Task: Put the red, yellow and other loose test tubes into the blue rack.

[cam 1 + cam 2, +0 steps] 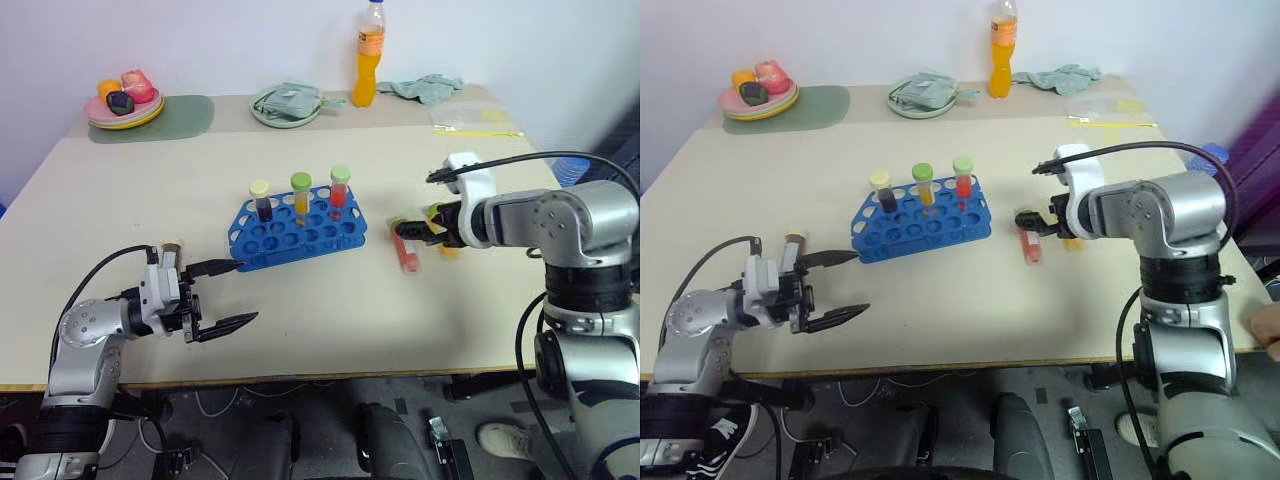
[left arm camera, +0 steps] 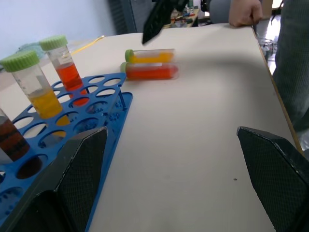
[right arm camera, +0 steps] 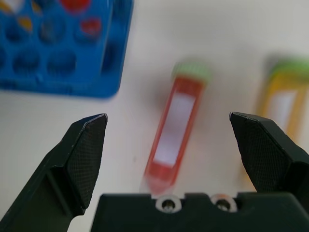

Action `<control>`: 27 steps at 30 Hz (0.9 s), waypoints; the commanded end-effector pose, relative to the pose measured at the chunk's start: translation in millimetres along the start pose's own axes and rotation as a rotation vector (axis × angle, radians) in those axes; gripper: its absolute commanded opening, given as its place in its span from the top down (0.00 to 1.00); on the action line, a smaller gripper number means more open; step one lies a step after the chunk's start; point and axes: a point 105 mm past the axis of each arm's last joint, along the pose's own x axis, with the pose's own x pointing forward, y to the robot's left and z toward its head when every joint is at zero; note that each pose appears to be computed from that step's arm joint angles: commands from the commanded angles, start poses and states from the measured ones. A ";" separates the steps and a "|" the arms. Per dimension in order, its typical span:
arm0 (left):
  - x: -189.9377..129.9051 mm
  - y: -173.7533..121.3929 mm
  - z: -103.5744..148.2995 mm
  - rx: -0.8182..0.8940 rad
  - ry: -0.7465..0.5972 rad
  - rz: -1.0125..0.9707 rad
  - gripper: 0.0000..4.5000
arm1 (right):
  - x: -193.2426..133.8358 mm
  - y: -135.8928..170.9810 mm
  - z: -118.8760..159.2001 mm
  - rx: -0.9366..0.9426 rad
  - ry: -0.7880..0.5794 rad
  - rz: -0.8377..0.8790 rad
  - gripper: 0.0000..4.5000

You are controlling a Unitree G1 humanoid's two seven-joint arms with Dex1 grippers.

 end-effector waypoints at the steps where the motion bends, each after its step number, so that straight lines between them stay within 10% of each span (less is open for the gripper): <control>1: 1.4 -2.0 8.1 0.049 -0.016 -0.002 0.02 | 0.3 3.5 4.5 -0.009 0.017 -0.005 0.00; 27: 6.6 -18.3 15.5 0.036 -0.011 0.044 0.02 | 33.2 7.9 12.4 0.153 0.169 -0.155 0.00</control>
